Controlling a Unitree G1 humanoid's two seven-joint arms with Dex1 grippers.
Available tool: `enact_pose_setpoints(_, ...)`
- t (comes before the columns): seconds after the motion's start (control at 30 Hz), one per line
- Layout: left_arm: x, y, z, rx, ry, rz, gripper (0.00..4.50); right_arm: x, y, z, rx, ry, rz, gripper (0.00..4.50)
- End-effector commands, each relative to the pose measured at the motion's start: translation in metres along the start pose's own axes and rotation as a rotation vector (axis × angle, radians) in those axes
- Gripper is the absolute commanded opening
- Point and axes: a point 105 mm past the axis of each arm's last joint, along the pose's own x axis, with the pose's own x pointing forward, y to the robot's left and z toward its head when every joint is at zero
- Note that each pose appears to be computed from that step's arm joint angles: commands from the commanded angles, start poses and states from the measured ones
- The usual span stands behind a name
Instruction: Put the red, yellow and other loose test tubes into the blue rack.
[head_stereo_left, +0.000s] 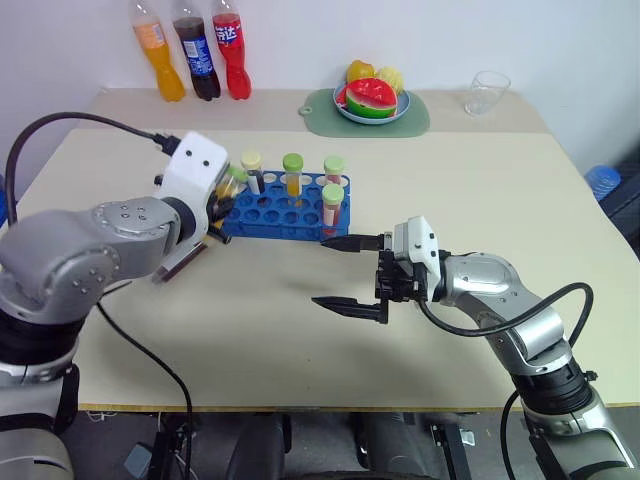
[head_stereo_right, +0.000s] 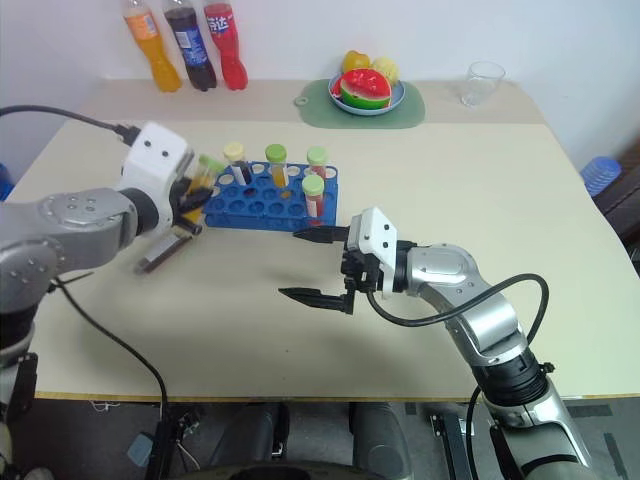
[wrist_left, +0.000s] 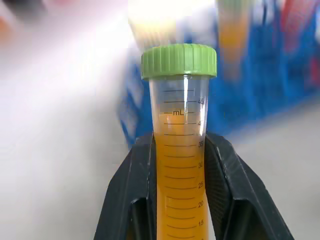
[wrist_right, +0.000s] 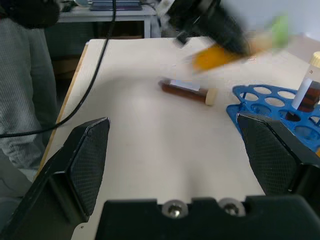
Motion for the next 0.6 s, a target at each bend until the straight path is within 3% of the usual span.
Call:
enact_pose_setpoints(0.03,-0.008,-0.003,0.049,-0.044,-0.443,0.070,0.70,0.001,0.002,0.008,-0.019,-0.034,0.003,4.50)
enact_pose_setpoints(0.13,-0.007,-0.004,0.054,-0.178,-0.622,0.129,0.70,0.003,-0.001,0.007,-0.005,-0.042,-0.017,4.50)
enact_pose_setpoints(0.23,0.006,-0.016,0.041,-0.257,-0.711,0.176,0.70,0.006,0.000,0.004,0.003,-0.043,-0.030,4.50)
enact_pose_setpoints(0.43,0.022,-0.042,0.022,-0.299,-0.807,0.178,0.70,0.006,0.000,0.005,0.012,-0.052,-0.057,4.50)
enact_pose_setpoints(0.6,0.039,-0.055,-0.001,-0.301,-0.757,0.179,0.70,0.004,-0.002,0.006,0.008,-0.053,-0.081,4.50)
